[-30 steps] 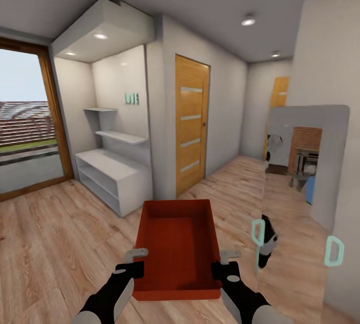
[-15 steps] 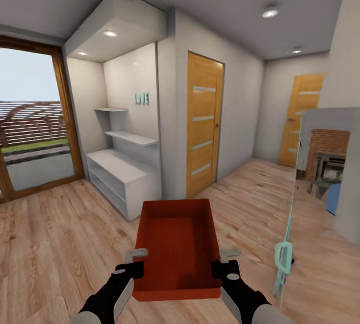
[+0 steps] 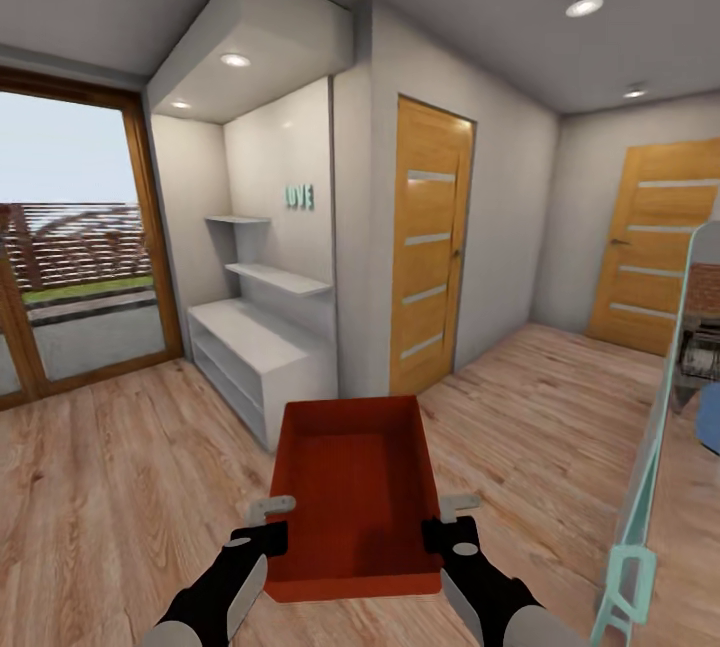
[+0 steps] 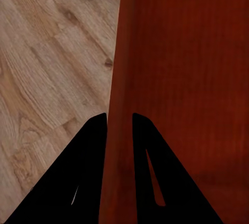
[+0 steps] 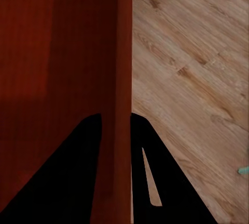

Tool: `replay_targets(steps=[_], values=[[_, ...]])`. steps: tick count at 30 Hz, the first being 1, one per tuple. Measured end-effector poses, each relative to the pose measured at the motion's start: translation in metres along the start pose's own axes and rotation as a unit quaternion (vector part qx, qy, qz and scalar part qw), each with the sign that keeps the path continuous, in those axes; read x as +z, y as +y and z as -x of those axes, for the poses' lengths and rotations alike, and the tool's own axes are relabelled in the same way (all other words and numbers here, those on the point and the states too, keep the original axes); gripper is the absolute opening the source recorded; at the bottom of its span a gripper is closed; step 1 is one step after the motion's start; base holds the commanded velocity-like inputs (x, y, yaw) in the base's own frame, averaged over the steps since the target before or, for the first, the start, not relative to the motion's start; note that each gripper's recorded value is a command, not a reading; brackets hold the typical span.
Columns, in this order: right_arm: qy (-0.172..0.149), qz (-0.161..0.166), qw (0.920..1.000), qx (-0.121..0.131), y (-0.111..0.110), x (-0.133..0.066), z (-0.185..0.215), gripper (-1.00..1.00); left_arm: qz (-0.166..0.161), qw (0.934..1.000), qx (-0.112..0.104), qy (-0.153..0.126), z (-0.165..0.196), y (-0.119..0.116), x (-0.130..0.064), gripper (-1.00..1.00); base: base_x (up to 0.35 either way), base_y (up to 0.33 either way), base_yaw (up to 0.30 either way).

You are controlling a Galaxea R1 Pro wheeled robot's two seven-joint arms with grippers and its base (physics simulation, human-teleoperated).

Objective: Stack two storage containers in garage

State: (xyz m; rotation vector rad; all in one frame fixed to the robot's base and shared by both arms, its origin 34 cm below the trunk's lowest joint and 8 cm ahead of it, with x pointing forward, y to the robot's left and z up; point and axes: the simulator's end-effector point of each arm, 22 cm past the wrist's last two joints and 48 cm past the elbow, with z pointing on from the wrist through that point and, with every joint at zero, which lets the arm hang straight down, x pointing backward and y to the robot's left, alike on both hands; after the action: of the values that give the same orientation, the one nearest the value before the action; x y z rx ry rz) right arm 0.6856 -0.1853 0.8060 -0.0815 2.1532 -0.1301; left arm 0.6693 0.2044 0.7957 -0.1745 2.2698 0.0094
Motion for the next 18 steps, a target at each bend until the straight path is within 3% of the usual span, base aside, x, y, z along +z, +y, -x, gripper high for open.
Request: replay_targets(steps=[13, 18], values=[[0.0, 0.0, 1.0, 0.002, 0.0, 0.0, -0.001, -1.0, 0.0, 1.0, 0.002, -0.001, 0.0006, 0.0, 0.0, -1.0, 0.322, 0.0, -0.002], [0.0, 0.0, 1.0, 0.002, 0.0005, -0.0001, -0.002, -1.0, 0.001, 1.0, 0.003, -0.001, 0.0002, 0.0001, 0.0, -1.0, 0.322, 0.0, -0.163]])
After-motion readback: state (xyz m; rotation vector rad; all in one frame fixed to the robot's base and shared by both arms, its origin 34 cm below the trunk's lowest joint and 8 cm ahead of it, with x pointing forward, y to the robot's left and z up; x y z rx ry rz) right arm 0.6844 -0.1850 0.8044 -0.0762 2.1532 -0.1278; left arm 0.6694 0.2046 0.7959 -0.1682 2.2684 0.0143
